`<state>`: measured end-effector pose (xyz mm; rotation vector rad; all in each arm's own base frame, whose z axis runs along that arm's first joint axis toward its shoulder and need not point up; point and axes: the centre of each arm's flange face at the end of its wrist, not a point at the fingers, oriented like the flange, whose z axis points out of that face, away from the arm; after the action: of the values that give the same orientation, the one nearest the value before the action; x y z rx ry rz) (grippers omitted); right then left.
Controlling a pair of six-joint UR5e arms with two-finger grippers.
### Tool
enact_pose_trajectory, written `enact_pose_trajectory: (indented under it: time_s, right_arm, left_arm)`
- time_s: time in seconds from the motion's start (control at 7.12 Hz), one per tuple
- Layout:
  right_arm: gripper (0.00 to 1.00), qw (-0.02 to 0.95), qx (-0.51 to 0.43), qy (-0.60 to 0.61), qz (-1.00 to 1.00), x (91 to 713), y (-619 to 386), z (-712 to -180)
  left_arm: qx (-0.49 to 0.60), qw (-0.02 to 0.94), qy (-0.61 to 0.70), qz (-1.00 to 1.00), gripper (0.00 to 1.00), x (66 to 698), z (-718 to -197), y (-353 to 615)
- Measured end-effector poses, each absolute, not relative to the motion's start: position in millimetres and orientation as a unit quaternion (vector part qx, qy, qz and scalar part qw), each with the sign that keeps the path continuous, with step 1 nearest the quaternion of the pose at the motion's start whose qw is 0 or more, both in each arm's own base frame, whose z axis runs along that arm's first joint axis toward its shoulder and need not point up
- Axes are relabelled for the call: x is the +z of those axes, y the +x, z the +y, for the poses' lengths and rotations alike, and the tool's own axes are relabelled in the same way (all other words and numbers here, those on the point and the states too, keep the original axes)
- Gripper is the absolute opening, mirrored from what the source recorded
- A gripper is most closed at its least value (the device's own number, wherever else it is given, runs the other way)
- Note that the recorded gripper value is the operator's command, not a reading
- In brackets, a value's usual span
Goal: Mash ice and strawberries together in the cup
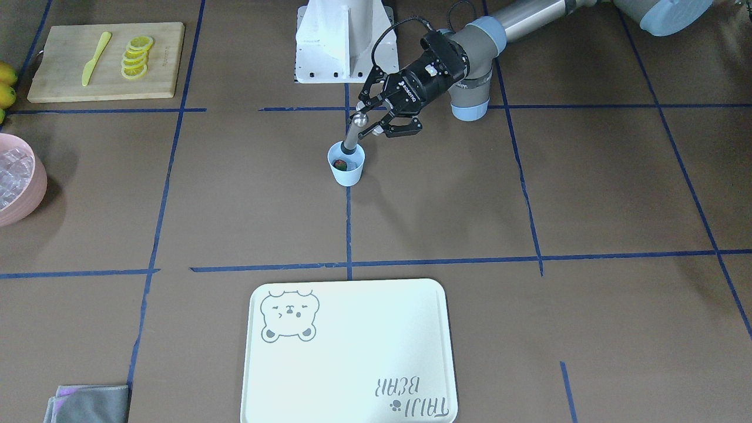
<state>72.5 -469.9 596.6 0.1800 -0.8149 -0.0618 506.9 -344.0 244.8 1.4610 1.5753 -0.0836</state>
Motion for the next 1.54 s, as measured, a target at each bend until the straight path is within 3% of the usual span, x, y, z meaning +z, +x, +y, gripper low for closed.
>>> enact_pose_trajectory:
  time_s: [1.54]
  right_arm:
    - [0.99,0.914,-0.029,0.085,-0.396,598.7,72.5,-469.8]
  left_arm:
    - [-0.029,0.488,0.597,0.636,0.00,235.5,-349.6,516.0]
